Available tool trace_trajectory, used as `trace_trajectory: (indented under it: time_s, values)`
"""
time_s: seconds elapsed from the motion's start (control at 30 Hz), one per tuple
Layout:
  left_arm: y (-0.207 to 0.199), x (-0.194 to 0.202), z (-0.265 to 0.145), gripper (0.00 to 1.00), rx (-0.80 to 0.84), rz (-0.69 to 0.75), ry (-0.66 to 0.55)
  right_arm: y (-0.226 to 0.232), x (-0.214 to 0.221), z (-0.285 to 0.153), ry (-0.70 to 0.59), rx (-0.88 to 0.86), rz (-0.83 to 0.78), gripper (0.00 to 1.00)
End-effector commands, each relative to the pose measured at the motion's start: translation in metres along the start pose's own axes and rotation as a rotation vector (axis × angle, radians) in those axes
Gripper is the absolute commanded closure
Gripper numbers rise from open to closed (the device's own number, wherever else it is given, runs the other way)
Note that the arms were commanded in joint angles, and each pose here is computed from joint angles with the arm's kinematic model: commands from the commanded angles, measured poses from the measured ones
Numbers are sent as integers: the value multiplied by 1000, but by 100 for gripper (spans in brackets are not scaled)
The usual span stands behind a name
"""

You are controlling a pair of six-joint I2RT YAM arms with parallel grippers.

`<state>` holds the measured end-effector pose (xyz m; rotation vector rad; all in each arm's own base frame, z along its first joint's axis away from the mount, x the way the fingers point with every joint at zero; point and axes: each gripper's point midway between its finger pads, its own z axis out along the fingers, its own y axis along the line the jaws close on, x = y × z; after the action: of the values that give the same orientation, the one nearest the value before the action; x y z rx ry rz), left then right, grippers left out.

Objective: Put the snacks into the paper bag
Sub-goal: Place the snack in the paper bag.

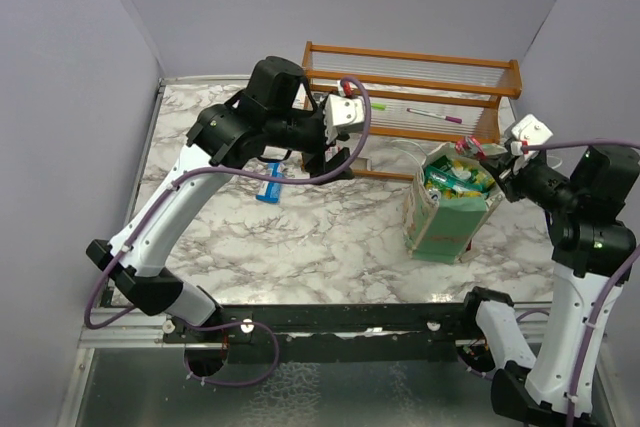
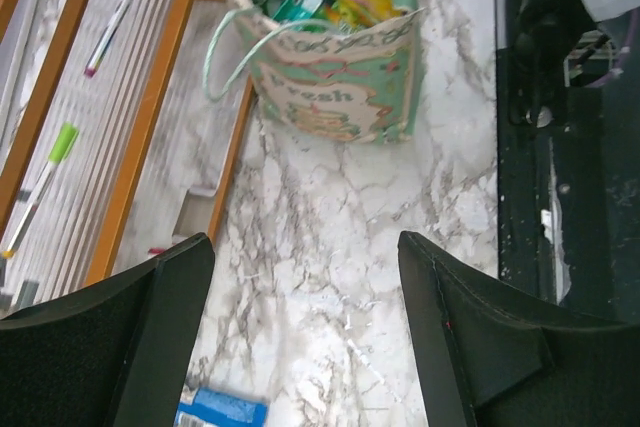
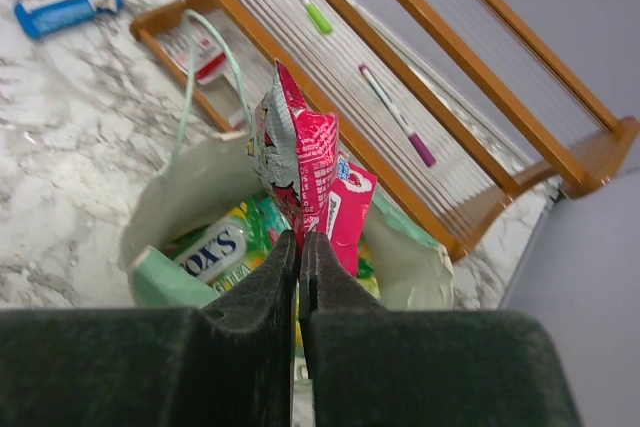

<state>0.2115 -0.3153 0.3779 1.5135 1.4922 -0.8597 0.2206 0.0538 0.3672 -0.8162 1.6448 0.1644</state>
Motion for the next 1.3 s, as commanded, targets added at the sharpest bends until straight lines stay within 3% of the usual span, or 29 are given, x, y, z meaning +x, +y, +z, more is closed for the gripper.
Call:
trace_trajectory:
  time_s: [0.0,0.37,0.87,1.07,1.27]
  values:
    - [22,6,-19,22,-136,-3,5,-18,31,-10,185,77,-32,99]
    - [48,33,-30,13,-241,-73,47,-33,91,-9,449,66,14,99]
    - [73,51,-49,12,-325,-182,22,-38,123,12,557,-21,132,96]
    - [81,62,-60,12,-362,-245,4,-34,133,21,564,-59,149,89]
    - [91,83,-73,11,-435,-337,-1,-31,131,27,539,-83,153,66]
